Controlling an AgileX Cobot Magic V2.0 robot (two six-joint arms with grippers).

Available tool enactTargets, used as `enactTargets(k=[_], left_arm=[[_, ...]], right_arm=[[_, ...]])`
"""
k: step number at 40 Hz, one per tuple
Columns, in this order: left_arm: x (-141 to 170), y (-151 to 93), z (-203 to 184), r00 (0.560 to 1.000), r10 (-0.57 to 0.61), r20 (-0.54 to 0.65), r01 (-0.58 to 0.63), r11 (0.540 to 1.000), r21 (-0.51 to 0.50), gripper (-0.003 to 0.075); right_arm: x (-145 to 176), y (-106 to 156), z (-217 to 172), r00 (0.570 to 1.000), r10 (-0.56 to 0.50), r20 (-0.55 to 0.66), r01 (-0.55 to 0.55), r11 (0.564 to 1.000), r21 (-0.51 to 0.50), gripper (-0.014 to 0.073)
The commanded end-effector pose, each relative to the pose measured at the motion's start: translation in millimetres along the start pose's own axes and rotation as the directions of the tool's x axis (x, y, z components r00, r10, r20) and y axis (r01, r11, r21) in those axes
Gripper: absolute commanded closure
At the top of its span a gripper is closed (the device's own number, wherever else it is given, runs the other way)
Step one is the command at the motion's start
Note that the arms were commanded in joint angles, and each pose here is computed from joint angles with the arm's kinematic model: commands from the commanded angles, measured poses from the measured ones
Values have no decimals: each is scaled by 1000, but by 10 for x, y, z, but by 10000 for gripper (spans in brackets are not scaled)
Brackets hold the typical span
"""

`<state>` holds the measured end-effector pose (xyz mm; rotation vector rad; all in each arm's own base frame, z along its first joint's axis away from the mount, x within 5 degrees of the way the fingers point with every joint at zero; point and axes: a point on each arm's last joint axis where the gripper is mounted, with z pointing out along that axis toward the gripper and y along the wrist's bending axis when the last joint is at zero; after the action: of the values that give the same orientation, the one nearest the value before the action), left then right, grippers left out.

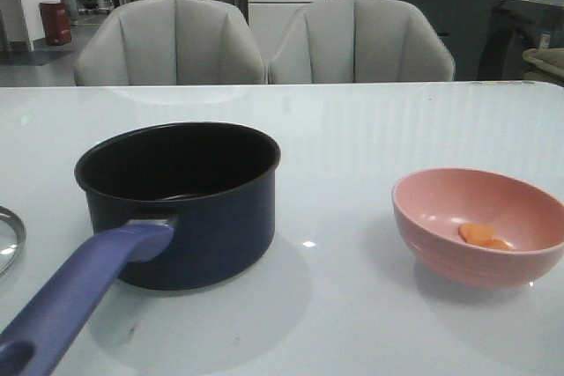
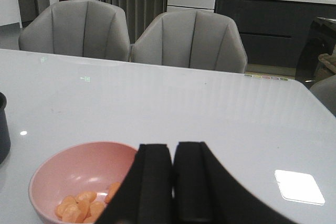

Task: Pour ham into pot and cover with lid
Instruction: 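Move the lid beside the pot and set it on the table with the left gripper, then lower the right gripper to the rim of the pink bowl and grasp it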

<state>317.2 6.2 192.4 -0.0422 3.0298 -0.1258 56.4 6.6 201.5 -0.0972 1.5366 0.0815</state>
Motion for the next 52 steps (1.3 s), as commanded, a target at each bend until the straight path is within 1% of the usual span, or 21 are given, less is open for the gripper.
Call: enactTargets(k=[1,4,7,16,21,26,28,30,34,35,36,37,38,39,41,42,44,45,46,47,52], left_arm=[[-61,-16,-151,997,9,78,-9,1000,3,211],[-64,-14,-139,997,11,76,-11,1000,3,147],[-66,-13,-127,997,10,72,-10,1000,3,104],[-53,-17,-159,997,11,73,-11,1000,4,101],[-13,-36,-382,989,17,150,-17,1000,1,120],[134,-62,-730,946,29,323,-27,1000,-11,157],[227,-69,-862,916,34,400,-29,999,-18,173],[353,-79,-1008,874,37,484,-29,999,-24,189],[604,-116,-1166,794,47,606,-36,999,-30,199],[679,-132,-1236,760,56,648,-43,998,-36,199],[749,-151,-1244,743,64,666,-52,998,-39,199],[828,-168,-1309,708,71,703,-59,997,-42,199],[898,-187,-1316,691,77,719,-68,997,-42,199],[978,-204,-1371,657,82,749,-75,996,-43,199],[1133,-249,-1409,611,96,786,-101,994,-43,199],[1215,-266,-1456,578,100,810,-111,993,-44,199],[1346,-302,-1475,543,111,833,-138,990,-42,199],[1423,-315,-1506,516,114,849,-150,988,-42,199],[1484,-331,-1502,504,119,856,-164,986,-41,199],[1583,-341,-1536,471,122,874,-179,983,-40,199],[1870,-349,-1543,392,125,911,-222,974,-38,199]], right_arm=[[-52,-3,-16,996,-18,93,18,1000,5,446],[-52,-3,-16,996,-18,93,18,1000,5,446],[-52,-3,-16,996,-18,93,18,1000,5,446],[-52,-3,-16,996,-18,93,18,1000,5,446],[-52,-3,-16,996,-18,93,18,1000,5,446],[-52,-3,-16,996,-18,93,18,1000,5,446],[-52,-3,-16,996,-18,93,18,1000,5,446],[-52,-3,-16,996,-18,93,18,1000,5,446],[-52,-3,-16,996,-18,93,18,1000,5,446],[-52,-3,-16,996,-18,93,18,1000,5,446],[-52,-3,-16,996,-18,93,18,1000,5,446],[-52,-3,-16,996,-18,93,18,1000,5,446],[-52,-3,-16,996,-18,93,18,1000,5,446],[-52,-3,-16,996,-18,93,18,1000,5,446],[-52,-3,-16,996,-18,93,18,1000,5,446],[-52,-3,-16,996,-18,93,18,1000,5,446],[-52,-3,-16,996,-18,93,18,1000,5,446],[-52,-3,-16,996,-18,93,18,1000,5,446],[-52,-3,-16,996,-18,93,18,1000,5,446],[-52,-3,-16,996,-18,93,18,1000,5,446],[-52,-3,-16,996,-18,93,18,1000,5,446]])
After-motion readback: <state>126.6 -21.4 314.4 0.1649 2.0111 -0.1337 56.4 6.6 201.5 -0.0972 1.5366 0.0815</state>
